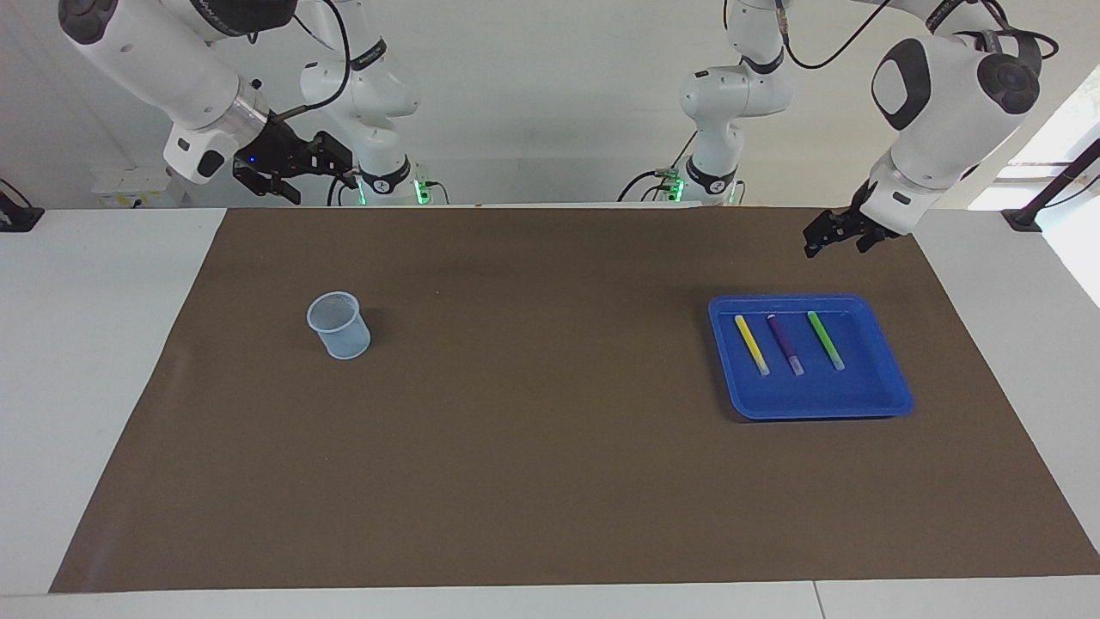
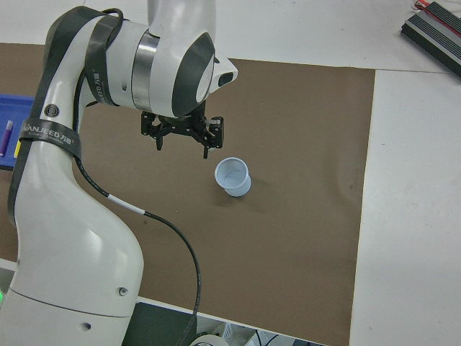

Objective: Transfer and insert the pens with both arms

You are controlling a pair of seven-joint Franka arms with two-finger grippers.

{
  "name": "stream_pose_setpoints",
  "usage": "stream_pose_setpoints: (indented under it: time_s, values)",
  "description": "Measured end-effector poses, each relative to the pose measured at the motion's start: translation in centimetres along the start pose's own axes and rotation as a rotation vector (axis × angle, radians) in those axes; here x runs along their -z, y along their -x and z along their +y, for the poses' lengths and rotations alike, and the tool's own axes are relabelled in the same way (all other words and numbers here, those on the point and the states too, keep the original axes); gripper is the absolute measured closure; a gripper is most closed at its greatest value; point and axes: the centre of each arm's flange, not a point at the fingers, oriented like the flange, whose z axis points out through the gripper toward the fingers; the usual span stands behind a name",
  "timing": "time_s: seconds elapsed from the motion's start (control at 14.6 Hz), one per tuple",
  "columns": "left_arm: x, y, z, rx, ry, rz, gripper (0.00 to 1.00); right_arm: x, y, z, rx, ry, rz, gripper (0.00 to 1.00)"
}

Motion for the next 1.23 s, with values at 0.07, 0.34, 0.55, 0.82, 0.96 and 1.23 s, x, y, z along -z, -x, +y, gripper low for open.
stream_pose_setpoints:
  time_s: [0.07,0.34,0.55,0.82,0.96,1.23]
  values:
    - [-1.4,-0.4,-0.9,-0.005,0.002,0.011,0.0,0.1,-0.4,-0.3,0.005,-0.022,0.032,0.0]
    - [-8.1,-3.5,-3.7,-0.007,0.007,0.043,0.0,-1.6,-1.3,-2.2,-0.096,-0.248,0.081,0.0]
    - [-12.7,-6.0,-5.3,-0.025,0.005,0.06,0.0,-3.2,-0.5,-3.0,-0.173,-0.376,0.081,0.0]
    - [-15.8,-7.1,-6.6,-0.06,-0.011,0.086,0.0,-6.0,0.3,-4.5,-0.256,-0.553,0.131,0.0]
    - [-16.9,-6.6,-7.1,-0.056,-0.01,0.074,0.0,-6.9,0.9,-5.3,-0.277,-0.568,0.123,0.0]
    - [-18.3,-6.4,-6.5,-0.075,-0.01,0.047,0.03,-6.9,1.1,-5.9,-0.298,-0.564,0.131,0.0]
